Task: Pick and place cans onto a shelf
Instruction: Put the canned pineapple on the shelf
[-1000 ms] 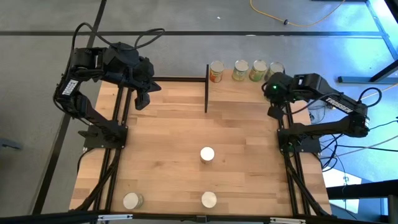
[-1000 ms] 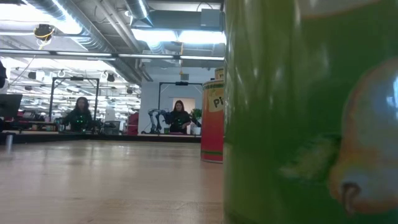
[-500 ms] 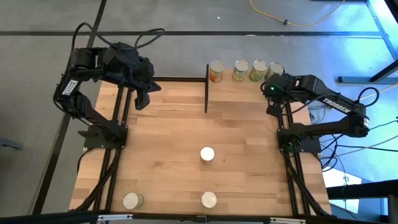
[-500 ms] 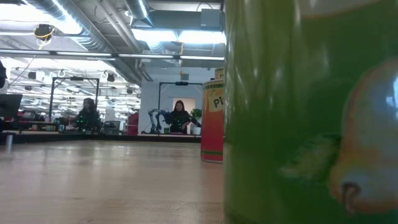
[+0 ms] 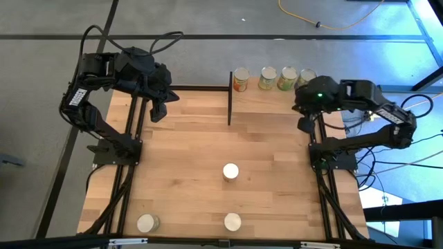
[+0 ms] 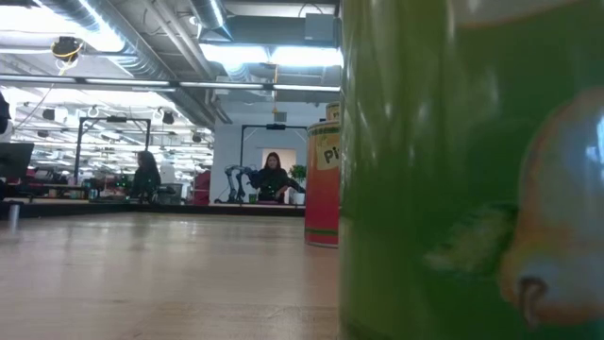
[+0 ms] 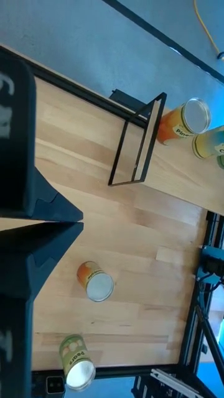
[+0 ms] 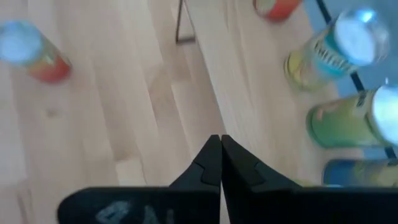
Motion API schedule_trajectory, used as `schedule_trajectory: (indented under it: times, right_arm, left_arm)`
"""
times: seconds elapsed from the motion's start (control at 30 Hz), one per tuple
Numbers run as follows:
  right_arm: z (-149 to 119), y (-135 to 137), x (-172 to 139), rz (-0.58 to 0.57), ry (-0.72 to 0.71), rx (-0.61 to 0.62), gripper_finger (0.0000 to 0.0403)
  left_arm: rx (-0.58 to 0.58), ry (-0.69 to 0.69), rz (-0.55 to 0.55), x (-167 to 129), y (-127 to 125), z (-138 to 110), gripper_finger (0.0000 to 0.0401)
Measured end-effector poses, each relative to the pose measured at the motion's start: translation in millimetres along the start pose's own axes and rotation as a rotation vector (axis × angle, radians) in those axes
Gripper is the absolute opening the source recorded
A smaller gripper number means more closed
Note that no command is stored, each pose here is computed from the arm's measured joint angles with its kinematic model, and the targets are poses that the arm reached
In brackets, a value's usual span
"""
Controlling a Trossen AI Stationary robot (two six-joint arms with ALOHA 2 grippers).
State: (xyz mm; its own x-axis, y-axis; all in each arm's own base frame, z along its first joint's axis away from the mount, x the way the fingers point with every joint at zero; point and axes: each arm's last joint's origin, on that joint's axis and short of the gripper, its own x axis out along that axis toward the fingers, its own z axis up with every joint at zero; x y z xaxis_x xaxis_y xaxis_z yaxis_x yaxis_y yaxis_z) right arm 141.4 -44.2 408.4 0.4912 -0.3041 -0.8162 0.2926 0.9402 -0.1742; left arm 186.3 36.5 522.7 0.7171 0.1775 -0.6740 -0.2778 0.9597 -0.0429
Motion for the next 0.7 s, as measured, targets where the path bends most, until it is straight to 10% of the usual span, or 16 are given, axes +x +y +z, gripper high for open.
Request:
schedule_trajectory:
  times: [0.4,0.7]
  right_arm:
    - [10.1,0.0,-30.8,0.013,-0.145,-0.011,0.0003]
    - [12.7,-3.2,-47.2,0.008,-0.208,-0.015,0.0003]
  left_arm:
    - [0.006,0.048,-0.11,18.7,-5.0,6.8,0.0062]
    - [0.322,0.184,-0.213,84.3,-31.9,19.7,0.0062]
